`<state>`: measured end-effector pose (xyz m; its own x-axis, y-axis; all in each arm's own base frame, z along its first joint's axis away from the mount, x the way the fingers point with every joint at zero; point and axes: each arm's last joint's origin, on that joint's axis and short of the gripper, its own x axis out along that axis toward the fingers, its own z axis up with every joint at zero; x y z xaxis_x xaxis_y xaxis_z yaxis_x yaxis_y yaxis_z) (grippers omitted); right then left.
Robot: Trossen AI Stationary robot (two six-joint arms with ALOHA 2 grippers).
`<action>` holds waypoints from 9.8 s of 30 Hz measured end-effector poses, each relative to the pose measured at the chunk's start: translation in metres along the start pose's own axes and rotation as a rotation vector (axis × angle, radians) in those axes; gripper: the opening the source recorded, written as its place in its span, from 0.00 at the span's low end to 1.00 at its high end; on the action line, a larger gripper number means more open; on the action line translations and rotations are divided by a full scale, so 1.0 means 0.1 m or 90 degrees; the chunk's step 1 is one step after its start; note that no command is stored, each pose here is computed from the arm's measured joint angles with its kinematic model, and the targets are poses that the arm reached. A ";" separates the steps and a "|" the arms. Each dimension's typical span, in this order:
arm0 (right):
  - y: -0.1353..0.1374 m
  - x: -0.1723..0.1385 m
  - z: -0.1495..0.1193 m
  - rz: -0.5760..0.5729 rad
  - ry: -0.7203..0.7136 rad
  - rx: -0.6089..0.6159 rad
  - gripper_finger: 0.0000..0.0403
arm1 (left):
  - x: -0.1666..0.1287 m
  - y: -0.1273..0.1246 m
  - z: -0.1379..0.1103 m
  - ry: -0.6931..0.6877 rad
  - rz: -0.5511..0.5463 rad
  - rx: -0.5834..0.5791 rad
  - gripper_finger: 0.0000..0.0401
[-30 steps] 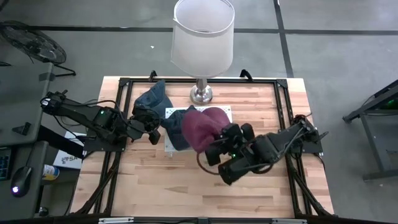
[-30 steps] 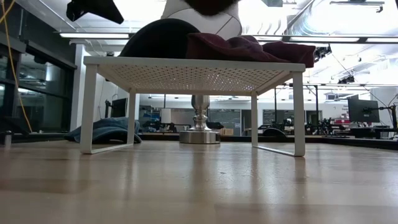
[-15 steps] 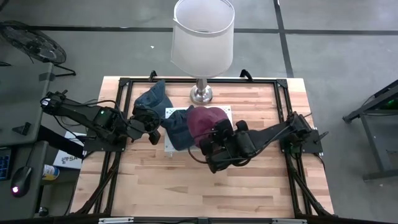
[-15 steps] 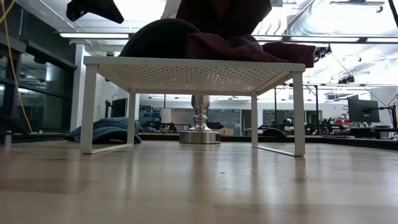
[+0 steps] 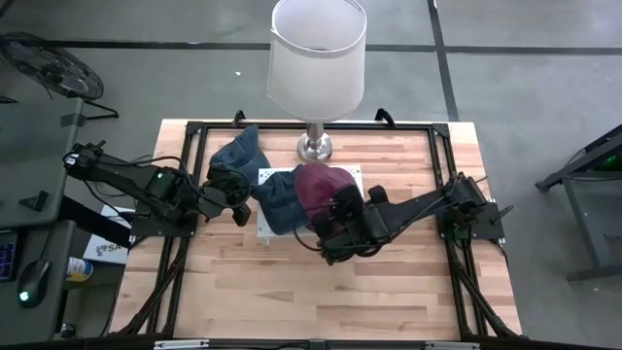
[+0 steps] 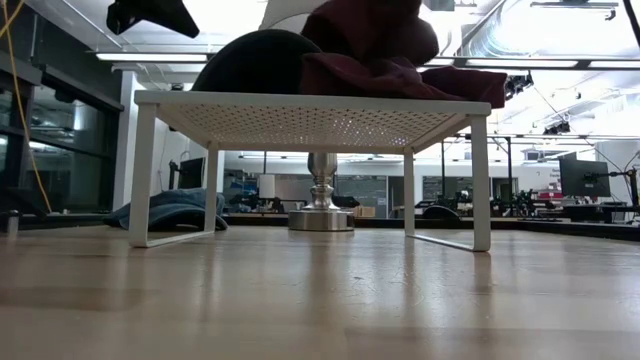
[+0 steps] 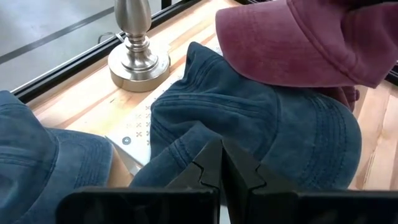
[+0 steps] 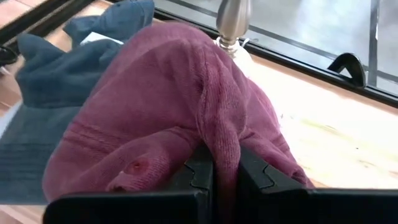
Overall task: Pick & Place hat
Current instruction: Stack the red cap on top of the other red cap on the shelf, then stack the blue cap on top of the other blue cap on the shelf
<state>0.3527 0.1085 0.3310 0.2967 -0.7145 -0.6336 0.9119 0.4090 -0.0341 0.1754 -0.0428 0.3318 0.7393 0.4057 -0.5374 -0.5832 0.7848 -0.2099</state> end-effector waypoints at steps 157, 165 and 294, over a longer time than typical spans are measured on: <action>-0.40 -0.16 0.46 0.089 0.187 0.146 0.00 | 0.00 -0.01 0.00 0.007 -0.007 -0.015 0.00; -0.36 -0.13 0.43 0.081 0.196 0.150 0.00 | 0.00 -0.01 0.00 0.007 -0.008 -0.015 0.00; -0.27 -0.20 0.46 0.334 0.026 -0.030 0.00 | -0.08 0.15 -0.01 -0.018 0.055 -0.130 0.00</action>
<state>0.3355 0.0854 0.3799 0.6975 -0.3848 -0.6045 0.6302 0.7309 0.2619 0.1604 -0.0354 0.3320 0.6910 0.4828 -0.5380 -0.6989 0.6363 -0.3265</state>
